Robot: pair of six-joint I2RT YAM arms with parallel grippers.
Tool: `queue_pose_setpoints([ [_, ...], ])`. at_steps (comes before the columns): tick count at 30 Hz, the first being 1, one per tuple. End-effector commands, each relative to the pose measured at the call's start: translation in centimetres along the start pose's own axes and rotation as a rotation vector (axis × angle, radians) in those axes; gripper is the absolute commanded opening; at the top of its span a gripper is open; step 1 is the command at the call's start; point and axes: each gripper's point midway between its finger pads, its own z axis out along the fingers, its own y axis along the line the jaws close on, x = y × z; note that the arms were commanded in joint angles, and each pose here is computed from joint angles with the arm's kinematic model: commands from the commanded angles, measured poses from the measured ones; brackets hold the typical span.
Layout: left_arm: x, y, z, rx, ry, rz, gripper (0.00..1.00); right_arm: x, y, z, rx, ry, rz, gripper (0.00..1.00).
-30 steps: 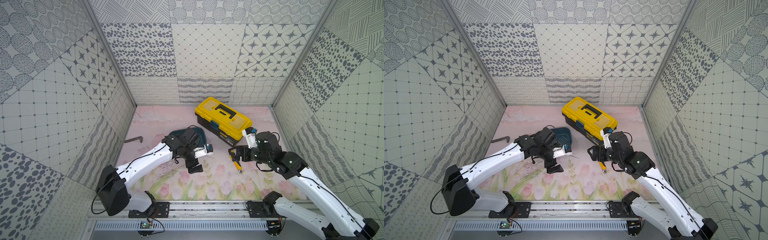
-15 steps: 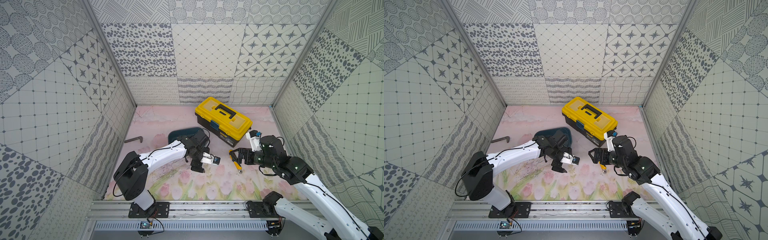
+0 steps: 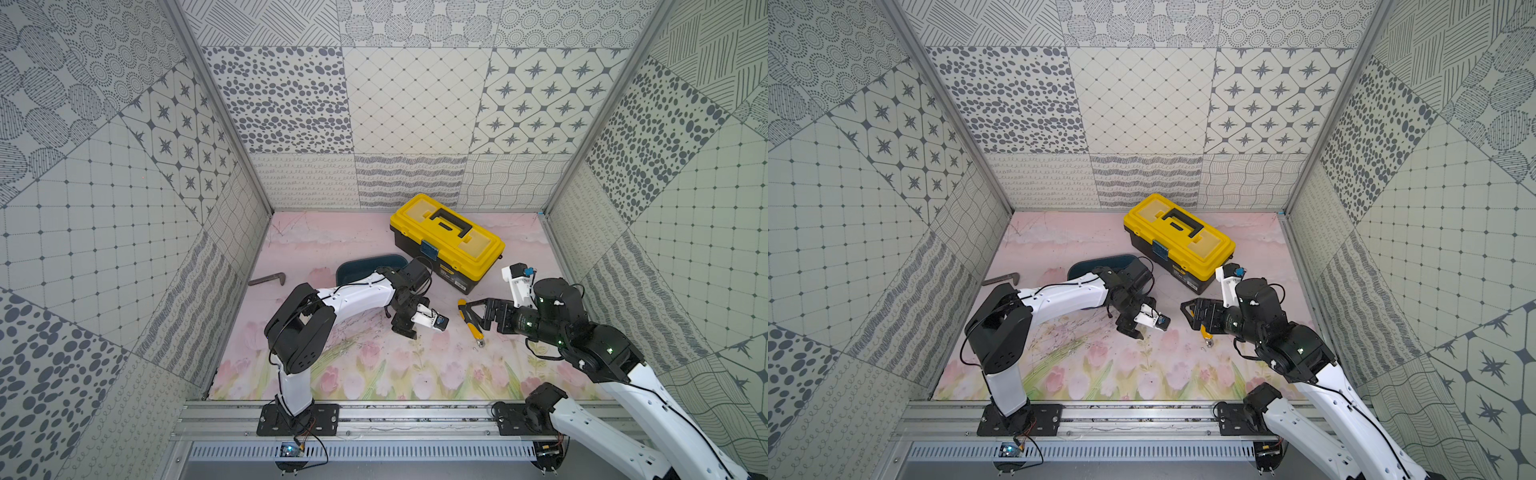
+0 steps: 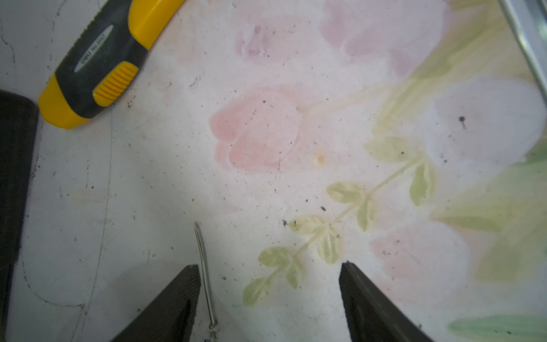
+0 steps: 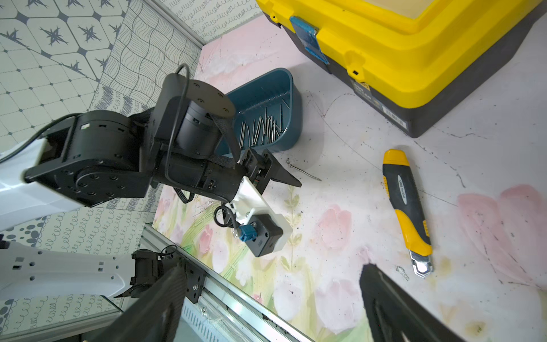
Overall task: Put the nails on the desktop into the storage box
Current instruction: Pick up the nail from the center of the board.
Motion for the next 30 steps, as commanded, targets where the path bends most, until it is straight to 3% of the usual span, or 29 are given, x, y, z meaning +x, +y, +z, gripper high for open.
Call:
queue_pose_setpoints([
  [1,0.7,0.5,1.0,0.033,0.018,0.006,0.73,0.1,0.2,0.1,-0.021,-0.004,0.002,0.97],
  [14,3.0,2.6,2.5,0.036,0.053,-0.04,0.69,0.6,-0.1,0.8,-0.044,-0.018,0.043,0.97],
  [30,4.2,1.3,3.5,0.125,0.035,-0.061,0.63,0.2,-0.3,-0.2,-0.078,-0.102,0.124,0.97],
])
